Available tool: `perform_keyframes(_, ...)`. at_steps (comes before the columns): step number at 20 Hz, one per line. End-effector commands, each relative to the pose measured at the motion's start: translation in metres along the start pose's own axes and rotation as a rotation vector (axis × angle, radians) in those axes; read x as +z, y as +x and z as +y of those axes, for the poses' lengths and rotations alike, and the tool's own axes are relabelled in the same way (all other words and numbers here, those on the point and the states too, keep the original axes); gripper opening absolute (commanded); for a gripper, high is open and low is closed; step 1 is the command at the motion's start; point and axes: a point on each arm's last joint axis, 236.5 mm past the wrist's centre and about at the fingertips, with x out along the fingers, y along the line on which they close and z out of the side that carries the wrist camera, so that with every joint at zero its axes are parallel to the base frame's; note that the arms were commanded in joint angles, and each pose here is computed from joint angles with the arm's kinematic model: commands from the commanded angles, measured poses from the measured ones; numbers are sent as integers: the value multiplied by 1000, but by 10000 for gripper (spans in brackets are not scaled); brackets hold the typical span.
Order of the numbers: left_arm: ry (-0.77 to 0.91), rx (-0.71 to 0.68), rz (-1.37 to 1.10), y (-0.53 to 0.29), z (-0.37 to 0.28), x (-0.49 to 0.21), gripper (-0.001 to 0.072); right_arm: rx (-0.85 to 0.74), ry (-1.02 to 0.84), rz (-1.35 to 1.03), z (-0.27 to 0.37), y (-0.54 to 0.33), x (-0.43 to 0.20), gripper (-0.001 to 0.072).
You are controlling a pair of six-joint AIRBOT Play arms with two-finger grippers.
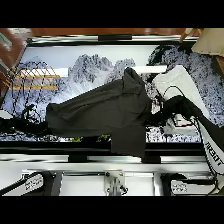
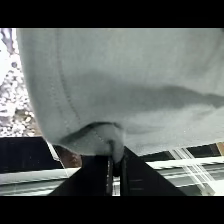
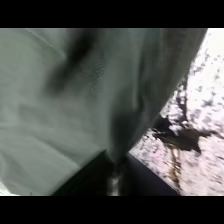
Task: Fold the shirts.
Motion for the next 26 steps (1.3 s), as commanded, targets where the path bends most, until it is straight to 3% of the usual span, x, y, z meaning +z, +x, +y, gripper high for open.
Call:
perform_keyframes(1, 70, 15, -79, -23, -10, 14, 42, 7, -110, -13, 27, -2, 3, 79)
perform_keyframes(4, 213, 77, -382, -114, -45, 63, 41, -8, -326, -259, 74, -77, 52, 79)
perform_keyframes(8, 435, 115, -1085, -347, -153, 85, 42, -112, -612, -890, 171, -302, 94, 79)
perform_keyframes(11, 542, 83, -1613, -518, -232, 4, 43, -96, -755, -1416, 253, -490, 19, 79)
perform_keyframes(14, 600, 35, -1919, -603, -274, -94, 43, -54, -831, -1725, 288, -587, -87, 80)
perform_keyframes(19, 666, 67, -1976, -609, -288, -154, 43, -50, -803, -1750, 277, -598, -158, 80)
perform_keyframes(23, 648, 170, -1734, -559, -264, -118, 43, -128, -725, -1612, 252, -571, -139, 80)
perform_keyframes(26, 587, 253, -1553, -514, -228, -83, 43, -135, -651, -1381, 234, -520, -100, 80)
